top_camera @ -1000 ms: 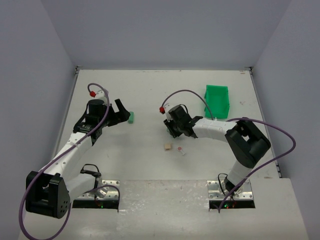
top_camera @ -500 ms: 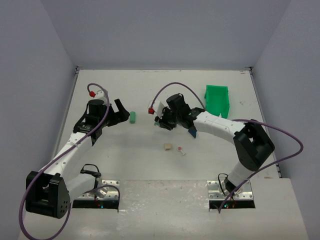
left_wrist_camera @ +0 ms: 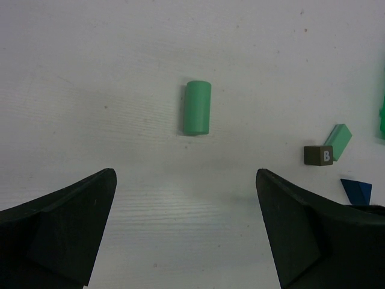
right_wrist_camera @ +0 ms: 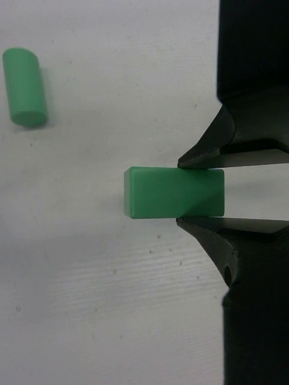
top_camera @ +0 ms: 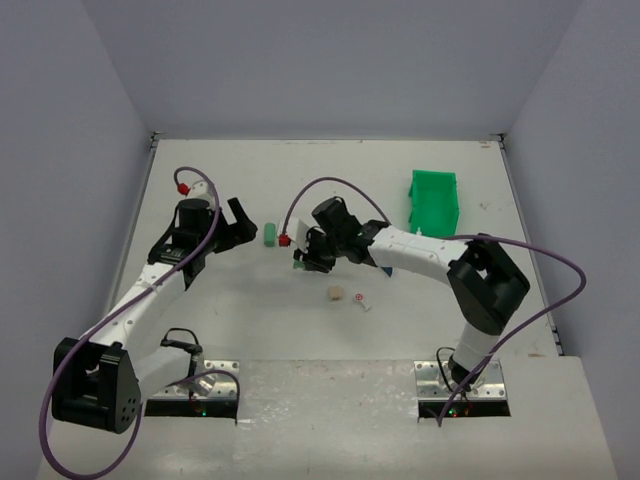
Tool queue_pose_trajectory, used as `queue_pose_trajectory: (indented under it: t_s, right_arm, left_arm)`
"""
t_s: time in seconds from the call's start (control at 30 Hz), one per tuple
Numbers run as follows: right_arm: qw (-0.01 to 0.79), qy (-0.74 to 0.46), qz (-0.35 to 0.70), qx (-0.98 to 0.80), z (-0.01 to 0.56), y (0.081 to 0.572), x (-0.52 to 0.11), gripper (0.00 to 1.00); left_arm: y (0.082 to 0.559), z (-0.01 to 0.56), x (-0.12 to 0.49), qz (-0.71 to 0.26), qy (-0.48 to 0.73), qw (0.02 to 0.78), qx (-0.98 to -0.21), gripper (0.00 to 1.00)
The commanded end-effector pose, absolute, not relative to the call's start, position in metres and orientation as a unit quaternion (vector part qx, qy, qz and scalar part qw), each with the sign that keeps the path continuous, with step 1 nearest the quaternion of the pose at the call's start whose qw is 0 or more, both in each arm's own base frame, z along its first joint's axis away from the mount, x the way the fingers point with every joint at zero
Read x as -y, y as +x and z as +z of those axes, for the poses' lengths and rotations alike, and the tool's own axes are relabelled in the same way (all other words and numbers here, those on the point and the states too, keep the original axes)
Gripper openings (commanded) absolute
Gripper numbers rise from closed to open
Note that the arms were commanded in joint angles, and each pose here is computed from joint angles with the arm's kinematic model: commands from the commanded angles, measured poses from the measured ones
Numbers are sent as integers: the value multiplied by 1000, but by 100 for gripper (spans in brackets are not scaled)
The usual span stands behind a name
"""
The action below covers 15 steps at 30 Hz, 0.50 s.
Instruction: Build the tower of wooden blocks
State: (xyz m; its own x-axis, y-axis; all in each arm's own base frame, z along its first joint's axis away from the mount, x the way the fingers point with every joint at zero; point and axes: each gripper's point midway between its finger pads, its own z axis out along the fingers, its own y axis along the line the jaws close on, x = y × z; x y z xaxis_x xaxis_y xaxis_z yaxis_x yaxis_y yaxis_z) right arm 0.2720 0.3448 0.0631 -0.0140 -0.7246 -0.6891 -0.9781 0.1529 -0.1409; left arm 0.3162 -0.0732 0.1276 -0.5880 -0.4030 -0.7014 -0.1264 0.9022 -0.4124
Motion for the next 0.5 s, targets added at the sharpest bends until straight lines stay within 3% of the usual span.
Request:
queue_pose_trajectory:
  t_s: [0.0,0.47]
  right_arm:
    - [349,-621,187,-676,71,249,-357,7]
    - [309,-608,146,-717,28,230,-364,11]
  left_arm:
    - [325,133,74,-160,-161,441,-869,100]
    - [326,124,74,-155,-165,428,-875,100]
